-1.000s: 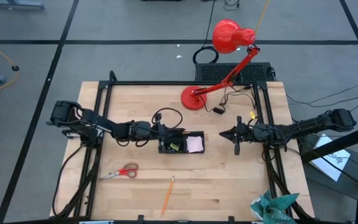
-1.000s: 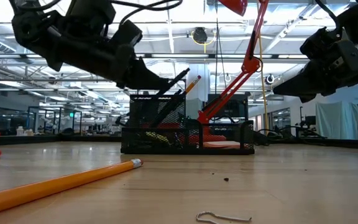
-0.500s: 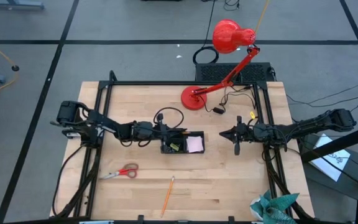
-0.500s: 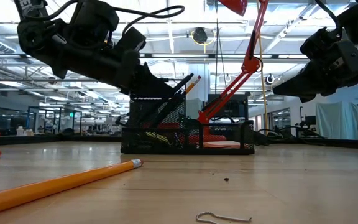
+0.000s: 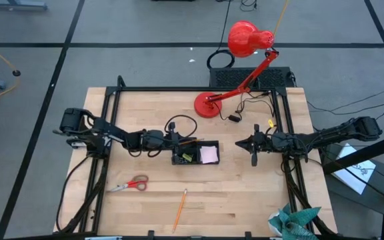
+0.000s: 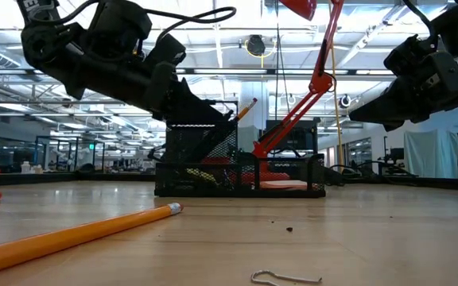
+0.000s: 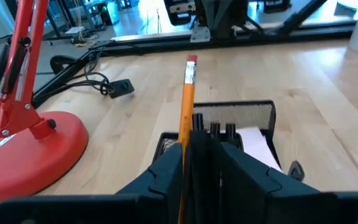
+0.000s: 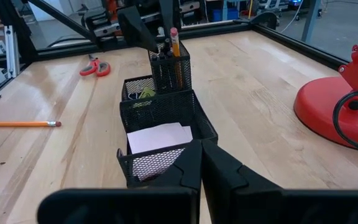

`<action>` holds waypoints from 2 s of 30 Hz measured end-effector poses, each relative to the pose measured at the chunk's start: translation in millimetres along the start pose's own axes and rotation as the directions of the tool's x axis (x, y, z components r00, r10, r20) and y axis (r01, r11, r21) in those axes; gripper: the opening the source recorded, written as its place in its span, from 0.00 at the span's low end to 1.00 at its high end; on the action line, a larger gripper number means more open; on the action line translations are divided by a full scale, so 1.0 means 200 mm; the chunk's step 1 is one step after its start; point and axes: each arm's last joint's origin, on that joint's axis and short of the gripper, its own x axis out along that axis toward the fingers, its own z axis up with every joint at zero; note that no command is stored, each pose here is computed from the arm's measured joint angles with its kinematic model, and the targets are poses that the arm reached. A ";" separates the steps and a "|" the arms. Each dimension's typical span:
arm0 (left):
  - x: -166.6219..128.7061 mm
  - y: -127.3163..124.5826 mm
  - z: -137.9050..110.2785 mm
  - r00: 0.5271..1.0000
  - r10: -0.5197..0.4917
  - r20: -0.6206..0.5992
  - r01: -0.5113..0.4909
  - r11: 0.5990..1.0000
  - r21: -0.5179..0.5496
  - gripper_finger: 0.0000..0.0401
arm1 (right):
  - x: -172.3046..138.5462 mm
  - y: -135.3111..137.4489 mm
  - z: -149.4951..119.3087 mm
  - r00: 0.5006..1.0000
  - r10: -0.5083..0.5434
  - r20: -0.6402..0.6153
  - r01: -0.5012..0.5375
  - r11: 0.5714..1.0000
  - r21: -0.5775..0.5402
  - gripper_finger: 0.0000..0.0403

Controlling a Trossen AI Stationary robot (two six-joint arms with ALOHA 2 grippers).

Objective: Pick and place office supplies into organizer

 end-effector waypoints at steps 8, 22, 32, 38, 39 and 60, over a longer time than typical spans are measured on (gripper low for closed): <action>-0.15 -0.05 0.17 0.999 -0.010 0.043 0.008 0.998 0.063 0.29 | 0.00 0.00 -0.01 1.000 -0.002 -0.014 0.002 1.000 -0.004 0.00; -0.52 -0.36 0.28 0.988 -0.152 -0.020 0.149 0.922 0.357 0.29 | 0.00 0.00 0.00 1.000 0.003 -0.002 -0.003 1.000 0.000 0.00; -0.90 -0.15 0.47 0.974 -0.026 0.223 -0.049 0.945 0.324 0.29 | -0.01 0.02 0.06 0.989 0.083 0.121 -0.079 0.996 -0.036 0.00; -0.95 -0.11 0.25 0.965 0.020 0.261 -0.082 0.969 0.232 0.29 | -0.01 0.02 0.08 0.984 0.109 0.144 -0.101 0.993 -0.061 0.00; -0.95 -0.11 0.20 0.965 0.032 0.261 -0.086 0.976 0.199 0.29 | -0.01 0.02 0.08 0.984 0.109 0.143 -0.101 0.993 -0.062 0.00; -0.76 -0.23 -0.01 0.971 -0.032 0.235 0.023 0.999 0.041 0.29 | -0.01 0.02 0.07 0.984 0.108 0.142 -0.096 0.992 -0.086 0.00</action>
